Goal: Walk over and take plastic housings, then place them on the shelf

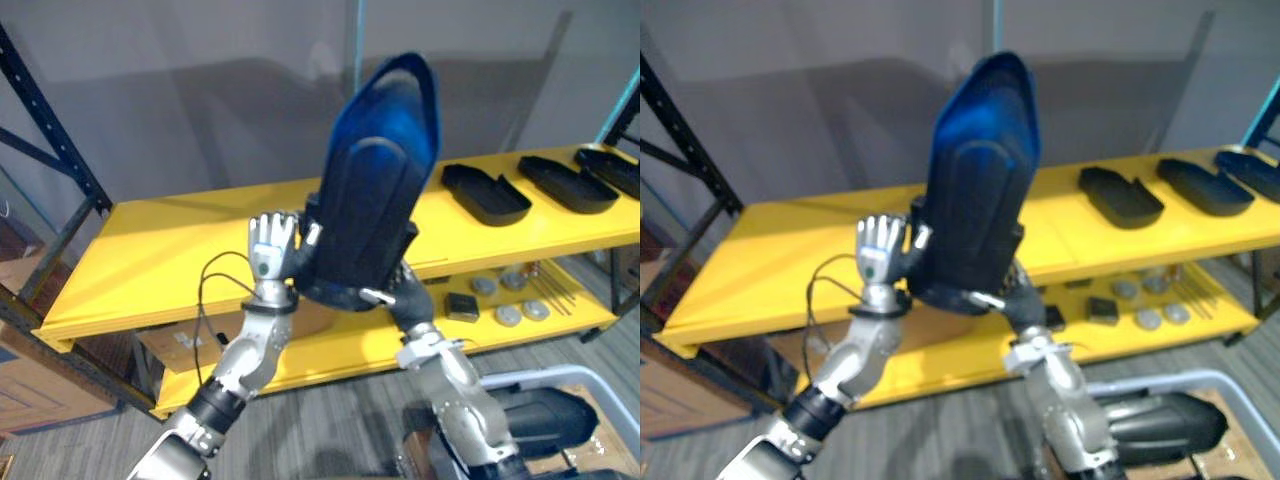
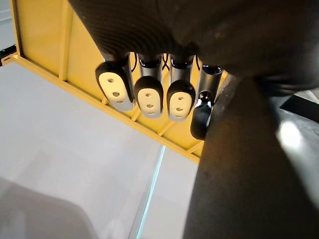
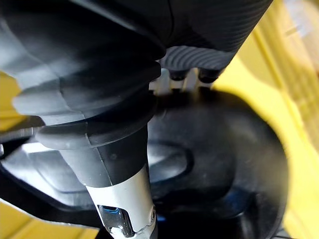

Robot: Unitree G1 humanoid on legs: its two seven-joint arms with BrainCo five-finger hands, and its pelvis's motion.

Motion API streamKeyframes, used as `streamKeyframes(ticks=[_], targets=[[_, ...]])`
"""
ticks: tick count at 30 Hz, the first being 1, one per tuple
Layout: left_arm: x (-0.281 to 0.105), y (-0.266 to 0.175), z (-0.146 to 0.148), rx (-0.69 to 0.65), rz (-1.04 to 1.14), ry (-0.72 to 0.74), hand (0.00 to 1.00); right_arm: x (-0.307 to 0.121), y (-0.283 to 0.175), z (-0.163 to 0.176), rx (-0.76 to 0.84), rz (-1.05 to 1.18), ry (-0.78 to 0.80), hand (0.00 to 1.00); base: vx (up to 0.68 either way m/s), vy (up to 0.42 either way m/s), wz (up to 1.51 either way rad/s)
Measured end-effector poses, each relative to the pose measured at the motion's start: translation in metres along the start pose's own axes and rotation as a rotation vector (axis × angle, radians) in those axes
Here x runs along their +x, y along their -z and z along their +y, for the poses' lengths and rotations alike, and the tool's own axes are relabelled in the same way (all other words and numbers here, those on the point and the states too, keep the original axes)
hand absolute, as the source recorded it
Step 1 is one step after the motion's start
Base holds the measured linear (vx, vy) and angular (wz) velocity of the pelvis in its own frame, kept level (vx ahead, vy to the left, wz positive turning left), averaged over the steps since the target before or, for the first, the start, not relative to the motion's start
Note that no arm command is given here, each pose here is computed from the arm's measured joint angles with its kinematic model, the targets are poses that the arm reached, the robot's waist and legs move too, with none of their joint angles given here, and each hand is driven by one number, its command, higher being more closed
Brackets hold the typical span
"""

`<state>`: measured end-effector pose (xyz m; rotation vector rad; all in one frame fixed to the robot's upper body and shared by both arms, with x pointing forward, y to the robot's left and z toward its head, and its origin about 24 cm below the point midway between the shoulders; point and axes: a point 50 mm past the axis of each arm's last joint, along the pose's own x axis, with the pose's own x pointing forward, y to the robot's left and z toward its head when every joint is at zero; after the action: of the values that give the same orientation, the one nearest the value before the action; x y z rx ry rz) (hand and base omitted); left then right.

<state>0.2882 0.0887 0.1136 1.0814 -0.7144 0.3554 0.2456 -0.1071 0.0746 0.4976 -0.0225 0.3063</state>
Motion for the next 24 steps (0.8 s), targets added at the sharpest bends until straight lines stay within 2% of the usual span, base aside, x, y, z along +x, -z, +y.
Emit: streamKeyframes(ticks=[4, 5, 14, 24], targets=[[0.0, -0.001, -0.001, -0.005, 0.001, 0.002, 1.0, 0.005, 0.001, 0.002, 0.0, 0.004, 0.019, 0.0, -0.01, -0.002, 0.02], [0.0, -0.001, -0.001, -0.005, 0.002, 0.003, 1.0, 0.007, 0.001, 0.003, -0.003, 0.007, 0.025, 1.0, 0.0, 0.0, 0.0], [0.001, -0.004, -0.005, -0.01, 0.005, 0.009, 1.0, 0.017, 0.0, 0.004, -0.035, 0.004, 0.073, 1.0, 0.0, 0.0, 0.0], [-0.006, -0.01, -0.013, -0.027, 0.0, 0.039, 1.0, 0.019, 0.001, -0.003, -0.123, -0.007, 0.212, 1.0, 0.0, 0.0, 0.0]])
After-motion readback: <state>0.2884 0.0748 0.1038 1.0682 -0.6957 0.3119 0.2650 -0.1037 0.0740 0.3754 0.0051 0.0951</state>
